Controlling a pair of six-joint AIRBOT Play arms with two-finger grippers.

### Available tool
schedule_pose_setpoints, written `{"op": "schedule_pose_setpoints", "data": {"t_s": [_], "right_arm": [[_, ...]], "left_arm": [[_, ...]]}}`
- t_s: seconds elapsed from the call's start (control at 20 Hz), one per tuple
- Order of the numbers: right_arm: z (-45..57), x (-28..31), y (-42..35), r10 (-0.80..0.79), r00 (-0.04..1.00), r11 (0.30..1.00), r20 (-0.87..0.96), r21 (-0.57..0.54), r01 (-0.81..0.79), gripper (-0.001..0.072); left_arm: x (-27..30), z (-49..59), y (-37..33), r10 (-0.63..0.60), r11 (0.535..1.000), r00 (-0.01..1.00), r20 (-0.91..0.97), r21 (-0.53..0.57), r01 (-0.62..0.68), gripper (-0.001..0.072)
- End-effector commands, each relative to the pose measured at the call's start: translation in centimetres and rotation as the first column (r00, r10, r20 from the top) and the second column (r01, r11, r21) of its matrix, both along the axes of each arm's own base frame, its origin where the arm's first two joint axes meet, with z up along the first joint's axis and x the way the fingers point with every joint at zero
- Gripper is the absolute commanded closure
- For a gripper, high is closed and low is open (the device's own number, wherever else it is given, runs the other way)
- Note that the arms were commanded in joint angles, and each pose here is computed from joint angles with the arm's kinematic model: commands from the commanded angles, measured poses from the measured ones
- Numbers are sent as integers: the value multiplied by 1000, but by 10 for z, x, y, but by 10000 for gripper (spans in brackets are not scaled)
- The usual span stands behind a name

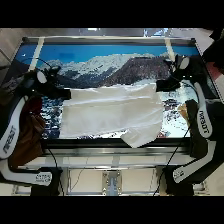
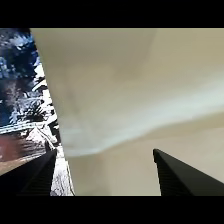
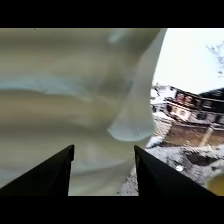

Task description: Fold the shirts.

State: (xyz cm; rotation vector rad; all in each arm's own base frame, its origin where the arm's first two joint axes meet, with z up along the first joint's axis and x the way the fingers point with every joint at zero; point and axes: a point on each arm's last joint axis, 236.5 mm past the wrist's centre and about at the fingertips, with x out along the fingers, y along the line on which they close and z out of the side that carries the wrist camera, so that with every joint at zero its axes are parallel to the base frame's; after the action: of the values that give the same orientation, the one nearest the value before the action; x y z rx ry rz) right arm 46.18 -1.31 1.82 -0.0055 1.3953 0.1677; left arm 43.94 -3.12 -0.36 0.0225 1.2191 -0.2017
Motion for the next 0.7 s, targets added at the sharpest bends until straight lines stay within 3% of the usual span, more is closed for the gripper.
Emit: {"op": "schedule_pose_setpoints", "data": {"t_s": [0.0, 0.1, 0.2, 0.25, 0.35, 0.4, 0.5, 0.6, 0.65], "right_arm": [[102, -35, -53, -48, 991, 994, 128, -87, 60, 285], [146, -67, -85, -146, 963, 984, 226, -72, 166, 285], [133, -110, -89, -235, 951, 972, 202, 24, 235, 285], [111, -130, -84, -287, 941, 958, 178, 83, 276, 285], [60, -150, -61, -409, 894, 901, 181, 235, 365, 284], [35, -157, -46, -489, 857, 849, 162, 316, 424, 283], [-15, -177, -6, -587, 810, 722, 11, 461, 517, 261], [-47, -196, 28, -585, 800, 636, -131, 538, 554, 261], [-51, -198, 37, -574, 805, 621, -147, 563, 545, 261]], "left_arm": [[-22, 102, 33, 52, 997, 977, 207, 36, -61, 3], [-62, 137, 79, 186, 977, 935, 301, 41, -207, 4], [-114, 109, 116, 449, 890, 848, 282, -50, -454, 4], [-142, 81, 127, 602, 796, 759, 246, -121, -592, 4], [-184, 26, 121, 831, 550, 547, 102, -304, -778, 4], [-196, 4, 105, 869, 464, 494, 17, -373, -803, 4], [-210, -30, 66, 879, 339, 454, -147, -477, -811, 4], [-213, -47, 34, 852, 241, 443, -279, -542, -805, 4], [-214, -51, 26, 839, 233, 454, -300, -556, -798, 5]]}}
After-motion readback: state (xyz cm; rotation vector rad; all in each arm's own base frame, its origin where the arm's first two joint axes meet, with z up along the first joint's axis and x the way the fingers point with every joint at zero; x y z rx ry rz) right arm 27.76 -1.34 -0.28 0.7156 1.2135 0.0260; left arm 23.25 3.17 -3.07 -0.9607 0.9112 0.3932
